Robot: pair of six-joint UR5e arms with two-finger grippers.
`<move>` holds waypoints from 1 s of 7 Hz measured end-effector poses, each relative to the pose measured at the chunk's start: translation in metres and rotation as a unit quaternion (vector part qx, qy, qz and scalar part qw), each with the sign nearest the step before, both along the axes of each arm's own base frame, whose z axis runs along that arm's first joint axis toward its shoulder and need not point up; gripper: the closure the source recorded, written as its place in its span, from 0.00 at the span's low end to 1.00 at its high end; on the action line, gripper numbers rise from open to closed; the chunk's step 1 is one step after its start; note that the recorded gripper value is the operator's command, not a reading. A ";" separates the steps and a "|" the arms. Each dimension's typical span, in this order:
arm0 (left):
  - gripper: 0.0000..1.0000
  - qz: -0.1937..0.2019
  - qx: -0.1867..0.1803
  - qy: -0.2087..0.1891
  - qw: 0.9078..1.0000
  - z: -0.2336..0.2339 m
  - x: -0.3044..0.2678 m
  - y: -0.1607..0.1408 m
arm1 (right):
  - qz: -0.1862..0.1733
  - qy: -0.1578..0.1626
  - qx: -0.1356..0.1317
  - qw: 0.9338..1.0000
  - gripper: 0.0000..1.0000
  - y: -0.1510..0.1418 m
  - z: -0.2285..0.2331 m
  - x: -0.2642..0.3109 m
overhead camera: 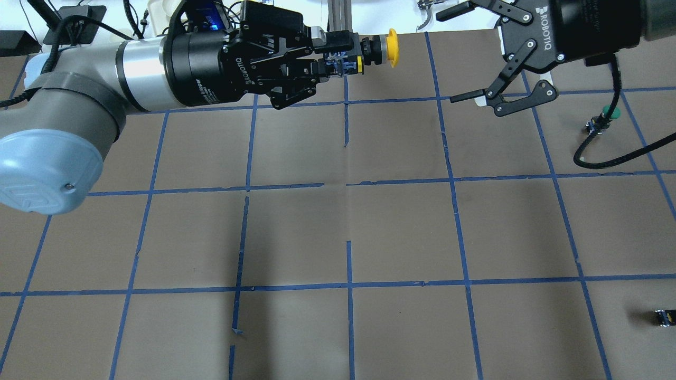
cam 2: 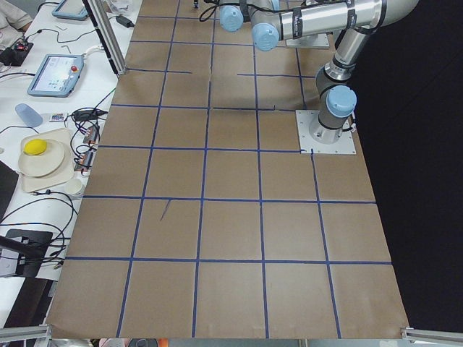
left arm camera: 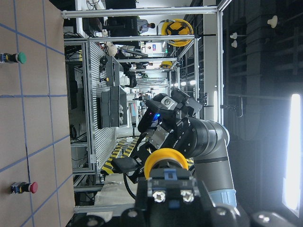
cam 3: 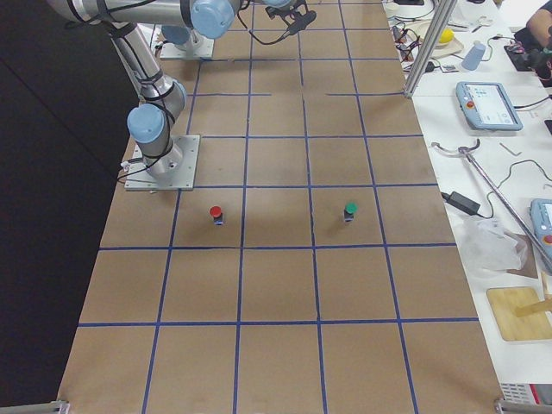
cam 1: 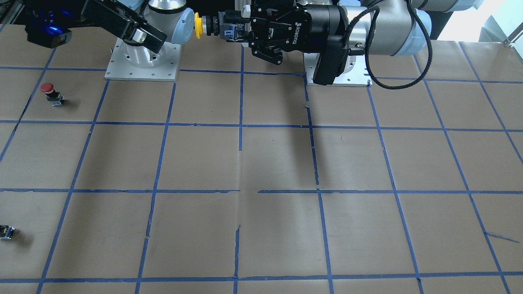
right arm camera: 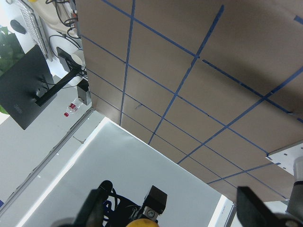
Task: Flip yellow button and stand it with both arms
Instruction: 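Grasp the yellow cap with the right gripper while the left gripper holds the base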
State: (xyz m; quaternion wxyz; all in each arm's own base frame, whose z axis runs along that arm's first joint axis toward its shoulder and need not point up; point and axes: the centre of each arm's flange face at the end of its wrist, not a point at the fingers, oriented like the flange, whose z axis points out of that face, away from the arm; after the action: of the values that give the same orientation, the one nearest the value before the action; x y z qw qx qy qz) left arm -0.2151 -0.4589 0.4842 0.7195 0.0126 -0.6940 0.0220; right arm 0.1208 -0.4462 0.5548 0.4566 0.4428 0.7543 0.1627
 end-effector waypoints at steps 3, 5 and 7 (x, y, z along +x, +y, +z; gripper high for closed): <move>0.82 0.000 0.005 0.001 1.000 0.000 0.000 0.000 | 0.015 -0.010 -0.006 1.000 0.00 0.002 0.006 0.033; 0.82 0.000 0.006 0.002 1.000 0.000 0.000 0.000 | 0.020 -0.022 -0.003 1.000 0.00 0.005 0.010 0.046; 0.82 0.000 0.005 0.002 1.000 0.002 0.000 0.000 | 0.018 -0.037 -0.001 0.999 0.11 0.006 0.014 0.049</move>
State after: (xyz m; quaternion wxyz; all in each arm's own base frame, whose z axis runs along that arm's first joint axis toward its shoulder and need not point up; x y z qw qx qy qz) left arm -0.2150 -0.4593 0.4859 0.7207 0.0161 -0.6928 0.0187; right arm 0.1697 -0.4403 0.5688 0.4812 0.4222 0.7452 0.1868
